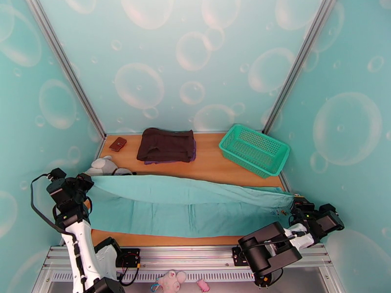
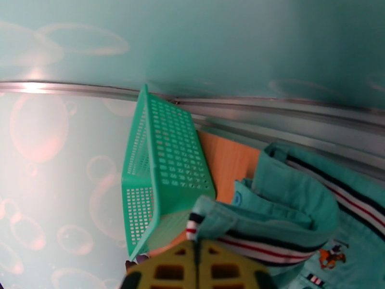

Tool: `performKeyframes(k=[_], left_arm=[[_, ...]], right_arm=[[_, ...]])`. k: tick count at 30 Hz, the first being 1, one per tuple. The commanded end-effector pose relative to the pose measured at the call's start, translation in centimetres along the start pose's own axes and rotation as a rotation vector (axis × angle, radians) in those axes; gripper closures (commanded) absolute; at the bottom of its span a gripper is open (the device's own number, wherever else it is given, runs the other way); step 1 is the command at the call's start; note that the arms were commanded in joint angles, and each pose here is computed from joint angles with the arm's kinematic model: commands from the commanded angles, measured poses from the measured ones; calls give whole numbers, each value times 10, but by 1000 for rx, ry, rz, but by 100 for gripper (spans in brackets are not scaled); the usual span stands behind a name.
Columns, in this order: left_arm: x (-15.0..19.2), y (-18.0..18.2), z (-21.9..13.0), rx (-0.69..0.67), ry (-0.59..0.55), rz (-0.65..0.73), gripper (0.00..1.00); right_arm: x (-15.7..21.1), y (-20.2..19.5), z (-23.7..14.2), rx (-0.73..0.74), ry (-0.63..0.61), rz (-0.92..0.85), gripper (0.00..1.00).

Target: Fold and stack the trousers

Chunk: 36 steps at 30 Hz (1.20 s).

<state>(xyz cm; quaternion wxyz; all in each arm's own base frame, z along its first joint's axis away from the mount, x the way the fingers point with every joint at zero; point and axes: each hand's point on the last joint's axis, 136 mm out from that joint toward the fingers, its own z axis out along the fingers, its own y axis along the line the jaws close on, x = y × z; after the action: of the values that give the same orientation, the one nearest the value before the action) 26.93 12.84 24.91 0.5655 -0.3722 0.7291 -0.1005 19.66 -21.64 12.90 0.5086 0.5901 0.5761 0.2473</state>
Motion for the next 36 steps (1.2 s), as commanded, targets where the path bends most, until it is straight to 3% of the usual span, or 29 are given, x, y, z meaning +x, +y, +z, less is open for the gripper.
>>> performKeyframes(k=[1, 5, 10, 21, 30, 34, 36], left_arm=[[-13, -6, -13, 31, -78, 25, 100], [-18, 7, -28, -26, -138, 7, 100], [-9, 16, -29, -39, -115, -34, 100], [-4, 34, -49, -103, -172, -115, 100], [14, 27, -59, -42, -153, -261, 100], [29, 27, -57, -10, -117, -334, 86], [36, 22, -56, 31, -94, -338, 69]], right_arm=[[-5, -17, -5, 52, -35, 7, 95], [-13, -27, -11, 57, -58, 22, 94], [-22, -33, -19, 16, -97, 70, 93], [-33, -28, -37, -44, -167, 74, 89], [-25, -49, -37, -36, -162, 169, 69], [-22, -53, -35, -41, -149, 199, 63], [-23, -52, -35, -50, -155, 202, 59]])
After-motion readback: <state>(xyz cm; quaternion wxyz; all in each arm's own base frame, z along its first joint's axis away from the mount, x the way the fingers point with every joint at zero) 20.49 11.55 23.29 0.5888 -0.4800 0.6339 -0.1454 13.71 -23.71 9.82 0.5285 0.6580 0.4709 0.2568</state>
